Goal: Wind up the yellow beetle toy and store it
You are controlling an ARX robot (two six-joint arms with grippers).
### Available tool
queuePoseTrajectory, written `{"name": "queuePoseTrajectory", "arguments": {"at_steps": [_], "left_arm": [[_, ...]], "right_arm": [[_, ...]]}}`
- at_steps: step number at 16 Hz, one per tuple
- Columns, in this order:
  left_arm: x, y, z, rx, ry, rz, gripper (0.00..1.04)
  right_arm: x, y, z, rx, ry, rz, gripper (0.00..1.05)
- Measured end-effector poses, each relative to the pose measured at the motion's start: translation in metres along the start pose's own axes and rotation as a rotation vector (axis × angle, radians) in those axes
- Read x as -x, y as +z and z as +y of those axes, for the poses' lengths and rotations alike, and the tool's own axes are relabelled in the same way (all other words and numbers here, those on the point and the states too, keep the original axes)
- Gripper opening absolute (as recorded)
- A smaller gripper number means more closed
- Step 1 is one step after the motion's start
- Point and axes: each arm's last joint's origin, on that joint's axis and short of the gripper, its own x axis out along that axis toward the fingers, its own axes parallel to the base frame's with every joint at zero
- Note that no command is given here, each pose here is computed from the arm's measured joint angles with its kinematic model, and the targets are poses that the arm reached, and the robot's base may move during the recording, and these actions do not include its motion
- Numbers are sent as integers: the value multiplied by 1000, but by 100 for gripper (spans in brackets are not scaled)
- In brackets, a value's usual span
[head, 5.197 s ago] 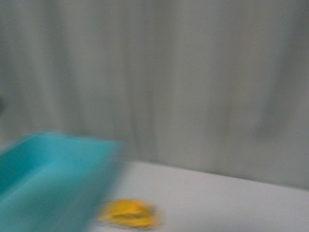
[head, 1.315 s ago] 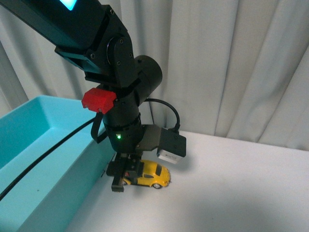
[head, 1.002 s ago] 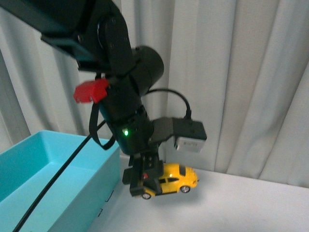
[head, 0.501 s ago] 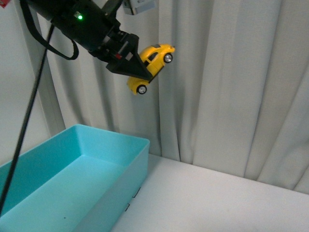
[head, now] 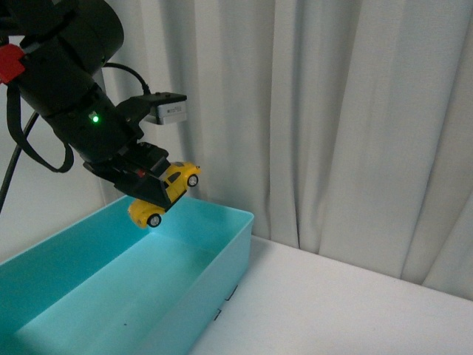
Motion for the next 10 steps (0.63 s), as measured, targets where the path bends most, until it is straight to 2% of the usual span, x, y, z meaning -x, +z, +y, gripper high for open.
{"name": "queuePoseTrajectory", "arguments": {"at_steps": [3,5,10], "left_arm": [[-20,-22,15,55,36,65,39],[-37,-37,14,68,37,124,39],[-72,-52,11,58,62,188,39]], "right_arm": [[0,0,0,0,0,0,98],[0,0,0,0,0,0,98],[0,0,0,0,0,0,98]]}}
